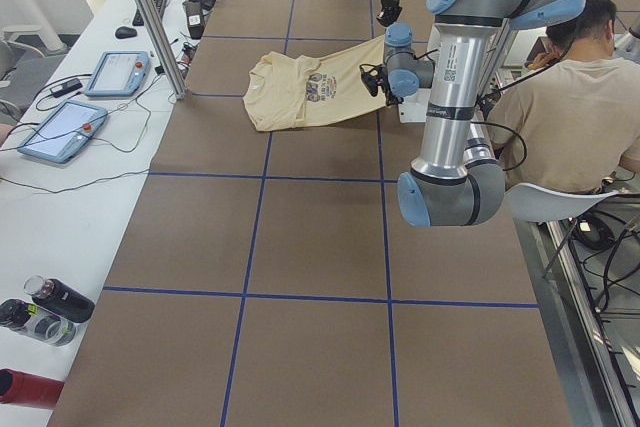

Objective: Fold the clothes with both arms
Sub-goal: 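Lift the hem with both grippers and fold it toward the collar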

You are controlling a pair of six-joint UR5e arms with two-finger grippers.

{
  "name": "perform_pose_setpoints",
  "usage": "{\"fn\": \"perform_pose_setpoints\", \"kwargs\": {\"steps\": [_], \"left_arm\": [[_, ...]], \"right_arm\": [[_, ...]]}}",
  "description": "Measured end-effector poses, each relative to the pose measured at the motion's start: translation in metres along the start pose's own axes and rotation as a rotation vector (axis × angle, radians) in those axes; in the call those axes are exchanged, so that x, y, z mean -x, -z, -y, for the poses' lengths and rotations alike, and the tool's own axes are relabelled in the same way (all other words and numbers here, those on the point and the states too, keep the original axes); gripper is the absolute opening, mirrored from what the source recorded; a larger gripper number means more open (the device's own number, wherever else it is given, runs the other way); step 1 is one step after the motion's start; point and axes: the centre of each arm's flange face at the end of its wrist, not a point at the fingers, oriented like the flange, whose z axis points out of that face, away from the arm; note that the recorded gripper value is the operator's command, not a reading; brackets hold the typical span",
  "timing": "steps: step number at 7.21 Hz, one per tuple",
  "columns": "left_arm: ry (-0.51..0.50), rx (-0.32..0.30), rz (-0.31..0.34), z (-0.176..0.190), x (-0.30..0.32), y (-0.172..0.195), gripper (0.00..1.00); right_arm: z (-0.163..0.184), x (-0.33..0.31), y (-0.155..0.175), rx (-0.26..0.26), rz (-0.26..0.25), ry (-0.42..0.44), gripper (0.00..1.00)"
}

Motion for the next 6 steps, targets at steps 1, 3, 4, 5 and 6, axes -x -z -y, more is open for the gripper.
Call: {"fn": "perform_pose_setpoints", "kwargs": {"steps": [1,3,4,5,6], "left_arm": [[-0.009,0.020,-0.017,-0.003,0.004,0.018,0.00],[-0.004,0.019,-0.059,0.014,-0.001,0.046,0.00],[-0.011,-0.017,-0.094,0.040,-0.011,0.064,0.00],[-0.027,-0.072,-0.126,0.071,-0.024,0.079,0.00],[-0.033,-0.123,-0.134,0.099,-0.037,0.081,0.00]], "right_arm": [[-0.005,-0.004,0.012,0.008,-0.003,0.008,0.00],[0.011,0.006,0.028,-0.012,0.012,-0.030,0.00],[0.022,0.024,0.035,-0.030,0.025,-0.053,0.00],[0.035,0.055,0.044,-0.055,0.035,-0.057,0.00],[0.048,0.092,0.056,-0.075,0.031,-0.043,0.00]]}}
